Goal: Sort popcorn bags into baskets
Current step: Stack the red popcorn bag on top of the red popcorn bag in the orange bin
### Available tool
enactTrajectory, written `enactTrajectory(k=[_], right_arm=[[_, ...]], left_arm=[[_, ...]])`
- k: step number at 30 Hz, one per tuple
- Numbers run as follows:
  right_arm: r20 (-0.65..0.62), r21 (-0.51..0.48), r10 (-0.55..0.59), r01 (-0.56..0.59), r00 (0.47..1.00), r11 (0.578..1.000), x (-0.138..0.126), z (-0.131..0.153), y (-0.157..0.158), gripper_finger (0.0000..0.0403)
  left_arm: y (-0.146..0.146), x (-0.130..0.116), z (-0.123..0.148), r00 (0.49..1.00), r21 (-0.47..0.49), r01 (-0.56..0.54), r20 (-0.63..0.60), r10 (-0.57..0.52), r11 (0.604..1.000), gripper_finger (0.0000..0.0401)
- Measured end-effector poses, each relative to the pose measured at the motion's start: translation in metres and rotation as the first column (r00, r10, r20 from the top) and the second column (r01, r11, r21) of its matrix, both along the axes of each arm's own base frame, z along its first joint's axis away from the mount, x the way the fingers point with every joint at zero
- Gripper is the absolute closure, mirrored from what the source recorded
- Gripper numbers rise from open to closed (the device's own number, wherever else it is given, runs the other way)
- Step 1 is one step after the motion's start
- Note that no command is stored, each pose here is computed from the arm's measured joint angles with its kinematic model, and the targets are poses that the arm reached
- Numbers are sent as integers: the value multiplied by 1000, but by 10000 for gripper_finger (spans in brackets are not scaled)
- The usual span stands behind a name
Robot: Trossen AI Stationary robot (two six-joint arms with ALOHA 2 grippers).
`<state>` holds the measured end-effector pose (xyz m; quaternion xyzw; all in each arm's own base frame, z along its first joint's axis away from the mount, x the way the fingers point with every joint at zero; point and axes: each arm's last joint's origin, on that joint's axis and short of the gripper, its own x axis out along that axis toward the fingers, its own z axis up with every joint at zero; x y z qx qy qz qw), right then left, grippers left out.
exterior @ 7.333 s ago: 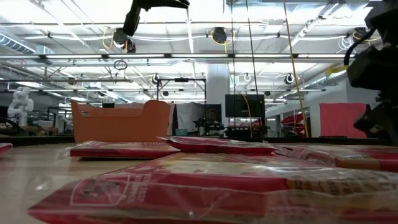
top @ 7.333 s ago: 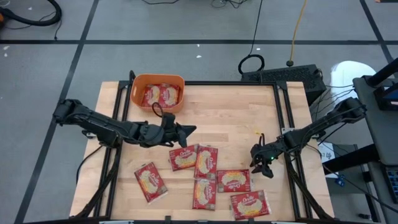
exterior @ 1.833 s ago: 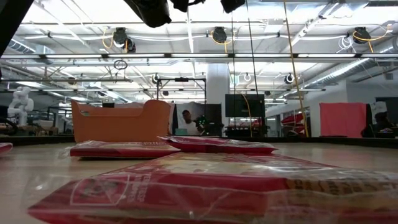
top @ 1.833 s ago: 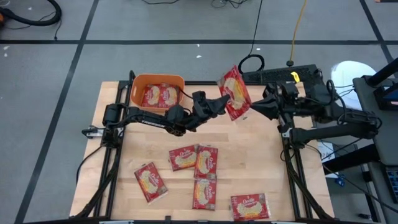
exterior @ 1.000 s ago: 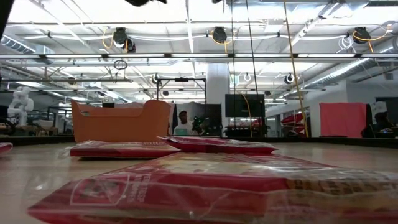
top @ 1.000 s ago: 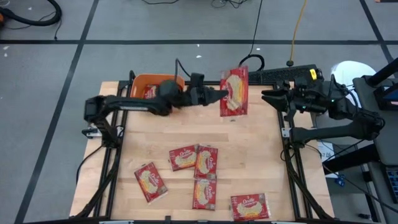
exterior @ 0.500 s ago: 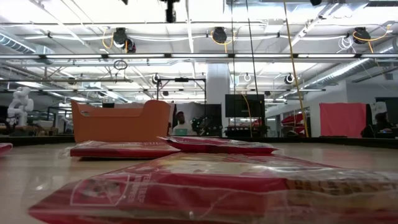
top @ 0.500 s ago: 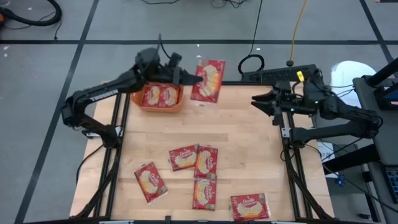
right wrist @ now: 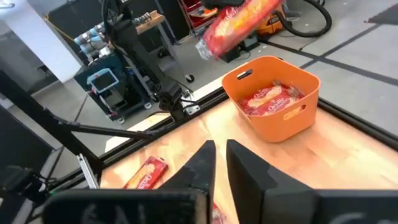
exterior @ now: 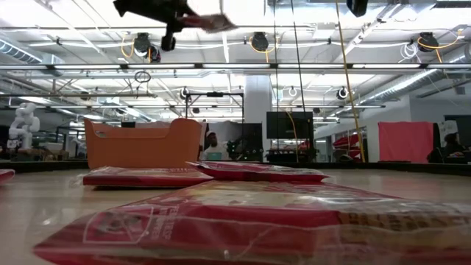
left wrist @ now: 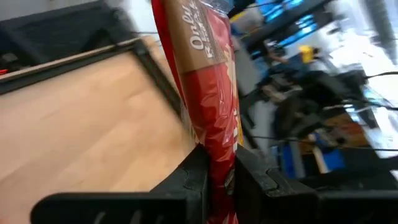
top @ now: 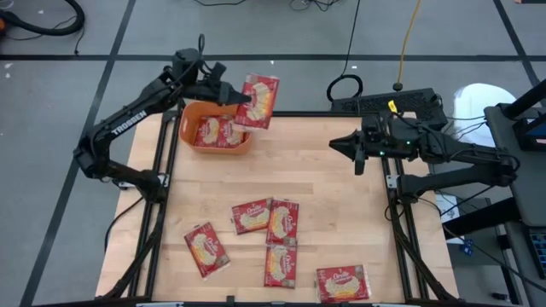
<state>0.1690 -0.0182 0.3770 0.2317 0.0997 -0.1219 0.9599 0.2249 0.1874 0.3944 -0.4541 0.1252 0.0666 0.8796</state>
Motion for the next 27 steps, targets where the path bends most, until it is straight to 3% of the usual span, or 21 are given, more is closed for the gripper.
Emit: enactTrajectory(k=[5, 15, 21, 24, 27], right_arm=[[4, 12, -4, 4, 1000, 1000, 7, -1, -1, 400], [-34, 20, -6, 7, 999, 1000, 19, -8, -2, 402], [-65, 50, -14, 17, 998, 999, 30, -15, -3, 402], [-62, 57, -16, 19, 998, 998, 37, -17, -3, 402], [-41, 56, -16, 19, 999, 998, 46, -18, -4, 402]], left_arm=[[9, -20, -13, 992, -4, -26, -125, 25, 1000, 352], [22, -56, -33, 934, 25, -94, -343, 97, 995, 352], [30, -80, -44, 840, 104, -170, -506, 199, 980, 352], [34, -91, -57, 784, 110, -204, -577, 229, 973, 352], [39, -101, -70, 761, 104, -222, -603, 239, 969, 352]])
